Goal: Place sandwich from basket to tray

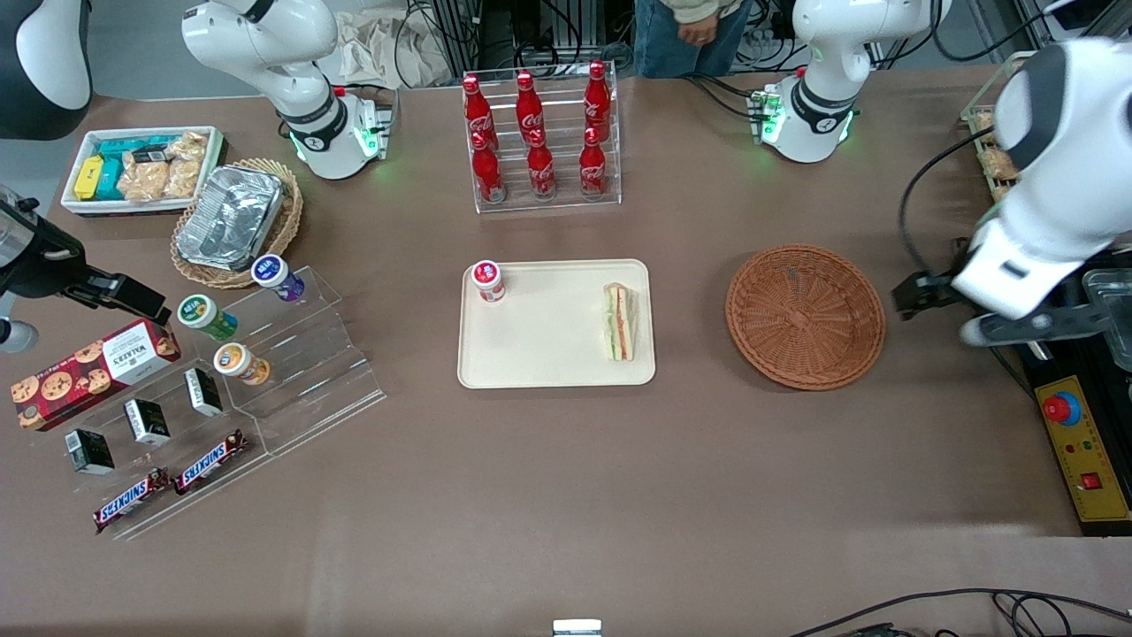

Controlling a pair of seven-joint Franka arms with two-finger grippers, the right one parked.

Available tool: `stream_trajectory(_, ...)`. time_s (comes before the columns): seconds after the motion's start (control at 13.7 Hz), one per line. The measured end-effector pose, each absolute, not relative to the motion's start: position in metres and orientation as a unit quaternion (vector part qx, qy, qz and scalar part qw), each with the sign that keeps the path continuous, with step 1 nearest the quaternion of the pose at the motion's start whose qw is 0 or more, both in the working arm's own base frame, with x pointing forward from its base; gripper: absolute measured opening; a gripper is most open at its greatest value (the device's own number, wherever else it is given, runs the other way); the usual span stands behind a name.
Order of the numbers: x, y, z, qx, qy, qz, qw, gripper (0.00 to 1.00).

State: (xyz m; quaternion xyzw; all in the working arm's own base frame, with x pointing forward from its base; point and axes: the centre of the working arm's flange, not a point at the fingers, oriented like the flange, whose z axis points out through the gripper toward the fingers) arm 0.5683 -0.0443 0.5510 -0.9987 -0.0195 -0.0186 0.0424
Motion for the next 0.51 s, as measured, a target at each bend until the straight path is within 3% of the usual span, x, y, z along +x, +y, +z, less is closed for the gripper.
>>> stream_trajectory(0.22,0.565,-0.032,0.556,-0.998,-0.009,-0.016,0.059,1.0)
stream_trajectory(0.51,0.548,-0.034,0.589,-0.998,-0.009,0.015,0.067,1.0)
